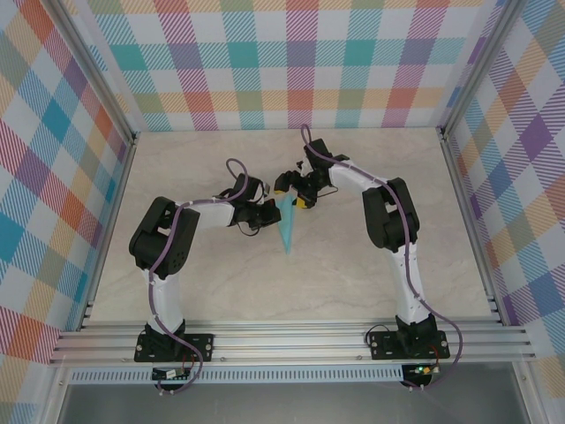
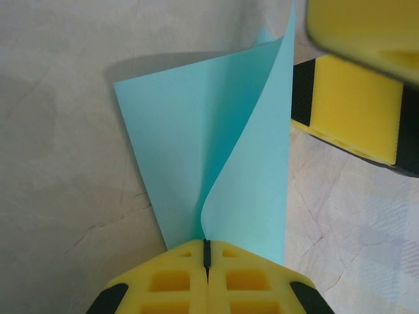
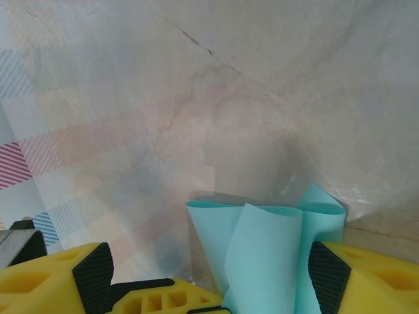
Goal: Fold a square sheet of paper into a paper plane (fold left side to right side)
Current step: Fold the wing for the fifth time at the center of the table.
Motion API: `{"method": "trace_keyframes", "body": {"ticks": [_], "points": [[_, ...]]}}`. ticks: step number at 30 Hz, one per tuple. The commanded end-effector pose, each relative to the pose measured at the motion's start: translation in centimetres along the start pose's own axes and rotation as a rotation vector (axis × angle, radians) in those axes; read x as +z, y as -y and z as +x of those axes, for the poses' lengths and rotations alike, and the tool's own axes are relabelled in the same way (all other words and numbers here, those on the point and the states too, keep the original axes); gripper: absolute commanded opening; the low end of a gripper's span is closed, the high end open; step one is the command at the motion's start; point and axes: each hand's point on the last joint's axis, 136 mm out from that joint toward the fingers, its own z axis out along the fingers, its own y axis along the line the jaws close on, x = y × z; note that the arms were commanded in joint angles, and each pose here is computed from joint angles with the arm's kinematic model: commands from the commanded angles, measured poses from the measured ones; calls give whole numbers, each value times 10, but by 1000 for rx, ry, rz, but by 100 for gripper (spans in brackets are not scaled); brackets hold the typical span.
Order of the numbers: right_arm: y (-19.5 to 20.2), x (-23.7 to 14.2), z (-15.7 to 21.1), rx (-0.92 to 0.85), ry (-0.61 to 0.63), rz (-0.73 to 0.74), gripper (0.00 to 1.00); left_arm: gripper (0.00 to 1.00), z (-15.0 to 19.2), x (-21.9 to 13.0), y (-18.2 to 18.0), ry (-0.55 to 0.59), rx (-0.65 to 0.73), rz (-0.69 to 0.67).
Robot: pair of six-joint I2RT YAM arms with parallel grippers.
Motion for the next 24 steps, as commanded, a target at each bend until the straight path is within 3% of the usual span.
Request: {"method": "trace_keyframes", "body": {"ticks": [1, 16, 24], "points": [[16, 13, 13, 21, -56, 52, 81, 0, -14, -4, 1, 21, 3, 11], [15, 14, 14, 6, -63, 49, 81, 0, -10, 7, -9, -3, -13, -9], [-5, -8, -1, -21, -5, -3, 82, 0, 2, 15, -20, -32, -35, -21]]}}
